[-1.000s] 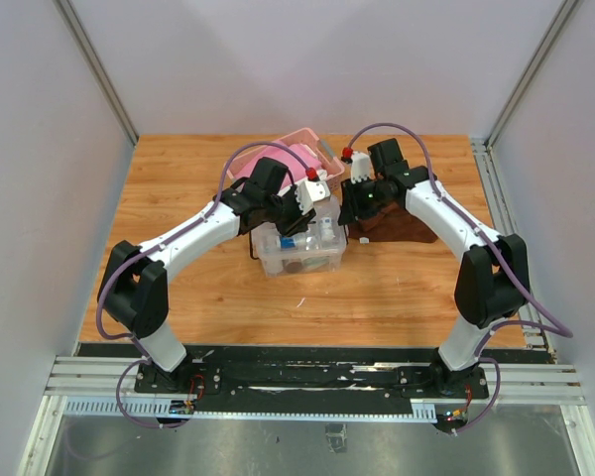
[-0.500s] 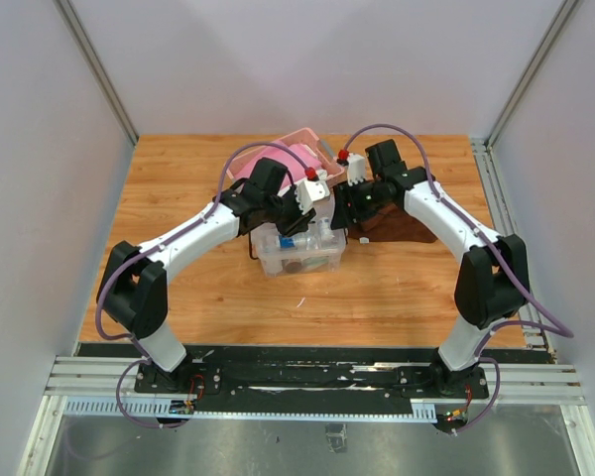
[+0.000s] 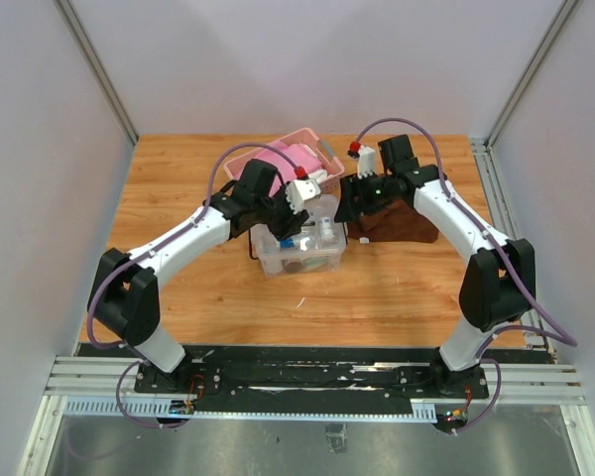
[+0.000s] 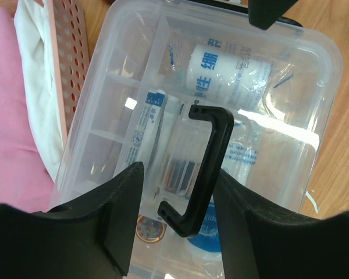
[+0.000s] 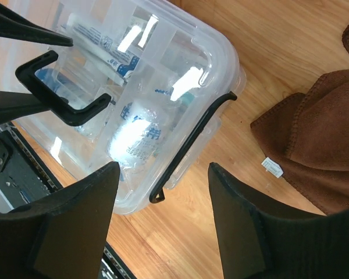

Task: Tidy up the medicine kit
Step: Close the medicine box at the center of the board.

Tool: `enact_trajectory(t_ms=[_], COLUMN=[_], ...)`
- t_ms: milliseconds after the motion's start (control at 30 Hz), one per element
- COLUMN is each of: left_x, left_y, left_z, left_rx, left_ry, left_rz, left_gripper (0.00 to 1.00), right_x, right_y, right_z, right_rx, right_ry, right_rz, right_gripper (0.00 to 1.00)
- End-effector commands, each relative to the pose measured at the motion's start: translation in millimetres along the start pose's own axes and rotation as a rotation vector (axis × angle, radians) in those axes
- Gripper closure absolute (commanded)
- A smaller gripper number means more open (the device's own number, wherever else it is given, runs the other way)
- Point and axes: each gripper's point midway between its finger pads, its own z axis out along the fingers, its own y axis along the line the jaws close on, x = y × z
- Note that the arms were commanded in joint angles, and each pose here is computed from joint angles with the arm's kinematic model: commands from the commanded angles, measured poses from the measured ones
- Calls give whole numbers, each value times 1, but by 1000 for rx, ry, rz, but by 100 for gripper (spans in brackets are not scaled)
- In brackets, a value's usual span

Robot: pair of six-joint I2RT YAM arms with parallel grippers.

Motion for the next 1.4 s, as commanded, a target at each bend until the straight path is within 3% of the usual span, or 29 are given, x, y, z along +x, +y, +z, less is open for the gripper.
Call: enact_trajectory(t_ms=[0, 167, 300, 800, 1133, 1367], left_x=[15, 9, 11, 49, 67, 95], left_y=[0, 4, 6, 41, 61, 56], left_z=[-14, -34, -49, -87, -101, -97], left_rx=[-20, -25, -7, -85, -124, -107], left_ry=[42, -23, -68, -144, -175, -126], left_rz=[-13, -14, -35, -284, -412, -593], left_gripper=[42, 30, 27, 27, 26, 25], right_x=[3, 9, 14, 39, 48, 48], right_y=[-7, -5, 0, 2, 5, 6], right_z=[10, 24, 33, 42, 43, 44], right_rx=[-50, -137, -195, -228, -227, -234], right_ry=[1, 25, 44, 71, 72, 73], right_rz=[75, 143, 182, 274, 294, 291], right_gripper=[36, 36, 37, 56, 62, 62])
